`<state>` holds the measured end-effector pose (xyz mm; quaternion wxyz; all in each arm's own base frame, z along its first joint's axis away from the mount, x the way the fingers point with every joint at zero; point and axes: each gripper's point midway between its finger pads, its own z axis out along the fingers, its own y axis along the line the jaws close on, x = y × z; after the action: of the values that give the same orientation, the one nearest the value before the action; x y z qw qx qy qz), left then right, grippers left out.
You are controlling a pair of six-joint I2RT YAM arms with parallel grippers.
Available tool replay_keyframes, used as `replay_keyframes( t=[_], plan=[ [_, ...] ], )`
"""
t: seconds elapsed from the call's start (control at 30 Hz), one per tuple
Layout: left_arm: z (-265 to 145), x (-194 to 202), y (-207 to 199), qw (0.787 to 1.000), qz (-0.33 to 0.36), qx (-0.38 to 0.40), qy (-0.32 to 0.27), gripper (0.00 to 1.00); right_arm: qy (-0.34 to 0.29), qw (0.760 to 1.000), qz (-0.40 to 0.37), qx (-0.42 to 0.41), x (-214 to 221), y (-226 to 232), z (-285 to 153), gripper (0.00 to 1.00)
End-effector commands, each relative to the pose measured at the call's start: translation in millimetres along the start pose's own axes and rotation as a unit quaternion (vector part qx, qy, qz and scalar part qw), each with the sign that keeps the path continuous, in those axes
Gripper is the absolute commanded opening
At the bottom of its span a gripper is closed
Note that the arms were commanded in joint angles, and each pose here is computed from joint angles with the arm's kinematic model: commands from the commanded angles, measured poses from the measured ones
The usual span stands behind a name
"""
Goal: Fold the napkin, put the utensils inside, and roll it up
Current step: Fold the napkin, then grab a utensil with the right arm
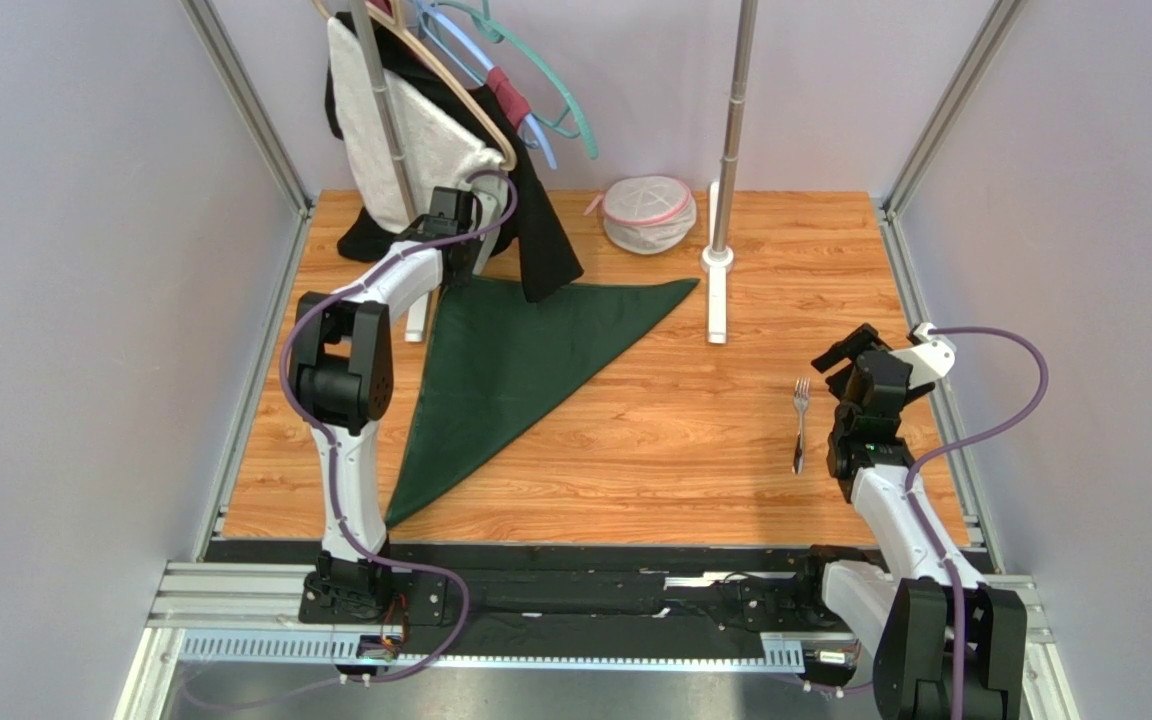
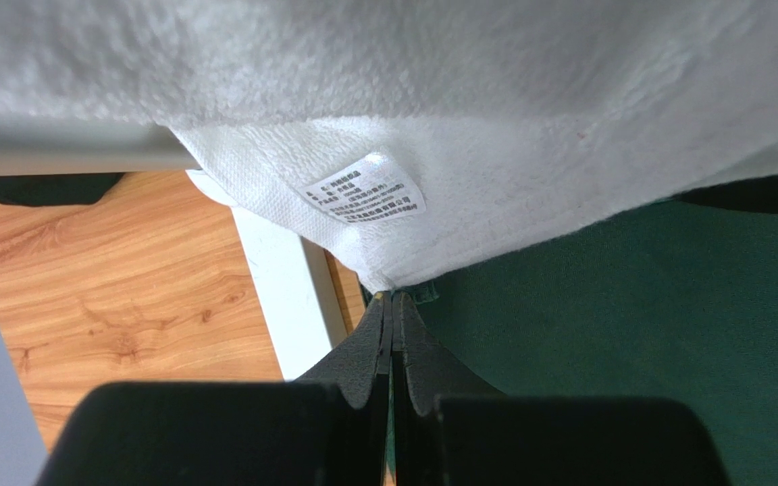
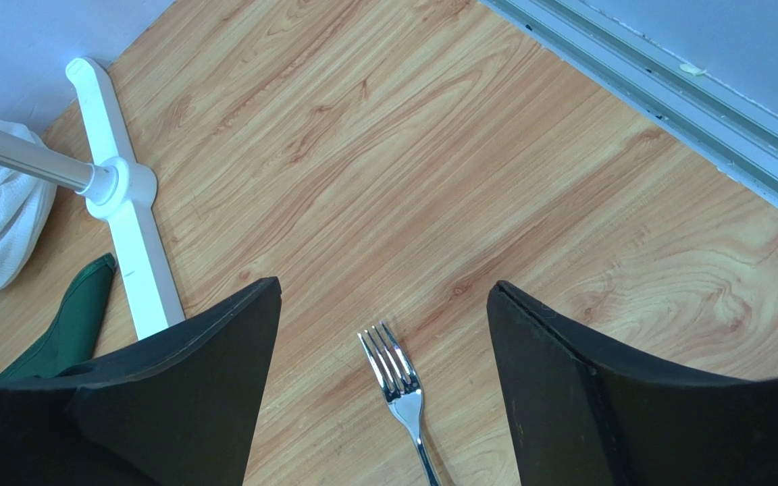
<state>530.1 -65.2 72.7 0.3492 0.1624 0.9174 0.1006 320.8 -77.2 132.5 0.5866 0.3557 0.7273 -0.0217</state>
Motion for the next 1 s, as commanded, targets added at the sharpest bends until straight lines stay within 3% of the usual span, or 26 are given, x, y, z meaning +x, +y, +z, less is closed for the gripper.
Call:
replay_keyframes(
  t=[0.0,0.4,0.47,0.5,0.6,0.7,0.97],
  plan=[
    [2.0,-12.7,14.7,1.000,0.003,-0.017,-0.013,0.00,-0.035,0.999,0.017,-0.011,-22.4,10.1,2.7,0.79],
    [8.3,-15.9,19.4,0.999,0.005,-0.031,-0.008,0.00,-0.030,0.999,0.014,-0.013,-20.8,11.9,5.7,0.79],
    [7.3,-15.6,22.5,0.999,-0.001,-0.040,-0.004,0.19,-0.028,0.999,0.013,-0.015,-19.6,12.8,6.2,0.79],
    [5.9,-16.5,22.9,0.999,-0.006,-0.041,-0.005,0.37,-0.026,0.999,0.012,-0.016,-18.8,13.2,6.3,0.79],
    [0.9,-20.4,23.2,0.999,-0.017,-0.039,-0.009,0.63,-0.026,0.999,0.011,-0.020,-19.2,15.2,6.7,0.78],
    [-12.9,-33.0,23.4,0.999,-0.031,-0.030,-0.031,0.70,-0.026,0.999,0.010,-0.024,-19.7,16.2,5.7,0.78],
    [-52.8,-50.3,16.3,0.995,-0.066,-0.005,-0.074,0.72,-0.032,0.999,0.009,-0.042,-23.1,20.7,-0.9,0.77]
  ],
)
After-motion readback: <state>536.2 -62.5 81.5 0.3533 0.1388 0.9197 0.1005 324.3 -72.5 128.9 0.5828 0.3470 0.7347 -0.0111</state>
